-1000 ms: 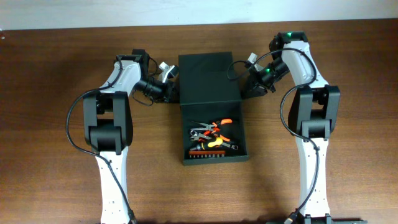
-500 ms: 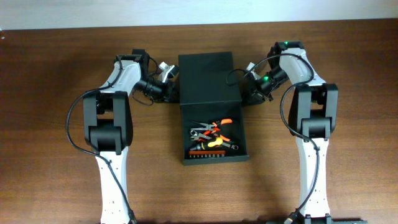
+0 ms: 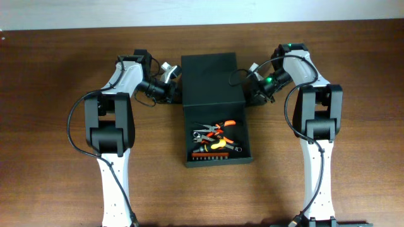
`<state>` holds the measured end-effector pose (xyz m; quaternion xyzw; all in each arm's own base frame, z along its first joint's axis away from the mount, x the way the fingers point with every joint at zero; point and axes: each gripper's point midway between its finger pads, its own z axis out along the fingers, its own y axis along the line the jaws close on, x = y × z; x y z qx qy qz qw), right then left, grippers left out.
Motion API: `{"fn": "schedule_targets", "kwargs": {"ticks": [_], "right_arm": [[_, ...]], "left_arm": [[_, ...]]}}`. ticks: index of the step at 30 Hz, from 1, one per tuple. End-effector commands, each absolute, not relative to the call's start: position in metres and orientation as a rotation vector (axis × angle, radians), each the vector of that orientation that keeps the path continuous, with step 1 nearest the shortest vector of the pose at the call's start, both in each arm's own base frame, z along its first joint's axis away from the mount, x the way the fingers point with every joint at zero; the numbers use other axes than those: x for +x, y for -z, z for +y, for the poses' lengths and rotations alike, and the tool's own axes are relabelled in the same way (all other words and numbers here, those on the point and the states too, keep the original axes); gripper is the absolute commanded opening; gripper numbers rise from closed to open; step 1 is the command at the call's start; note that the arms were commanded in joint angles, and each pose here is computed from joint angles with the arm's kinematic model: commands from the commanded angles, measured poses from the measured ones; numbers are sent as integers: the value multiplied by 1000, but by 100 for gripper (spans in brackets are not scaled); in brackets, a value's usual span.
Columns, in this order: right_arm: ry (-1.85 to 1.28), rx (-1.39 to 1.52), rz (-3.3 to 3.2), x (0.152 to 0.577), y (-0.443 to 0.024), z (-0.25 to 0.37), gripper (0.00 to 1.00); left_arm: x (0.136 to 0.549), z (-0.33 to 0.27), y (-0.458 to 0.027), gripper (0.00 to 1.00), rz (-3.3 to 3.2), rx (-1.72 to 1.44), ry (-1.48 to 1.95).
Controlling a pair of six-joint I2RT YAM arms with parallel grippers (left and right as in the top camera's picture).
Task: Pack container
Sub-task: 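Move both grippers to the box lid's upper edges and grip them, then swing the lid forward over the box with both grippers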
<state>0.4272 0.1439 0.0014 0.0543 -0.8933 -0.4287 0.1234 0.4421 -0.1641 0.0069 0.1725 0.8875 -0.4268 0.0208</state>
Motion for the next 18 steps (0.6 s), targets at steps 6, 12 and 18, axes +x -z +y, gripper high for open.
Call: {"fn": "schedule_targets", "kwargs": {"ticks": [6, 12, 18], "right_arm": [[1336, 191, -2611, 435, 4, 154, 10], [1385, 247, -2669, 454, -14, 156, 10], [1416, 317, -2737, 473, -41, 157, 10]], "left_arm": [[463, -165, -26, 2, 2672, 558, 1311], [463, -166, -26, 2, 2670, 559, 1310], [464, -166, -26, 2, 2669, 560, 1309]]}}
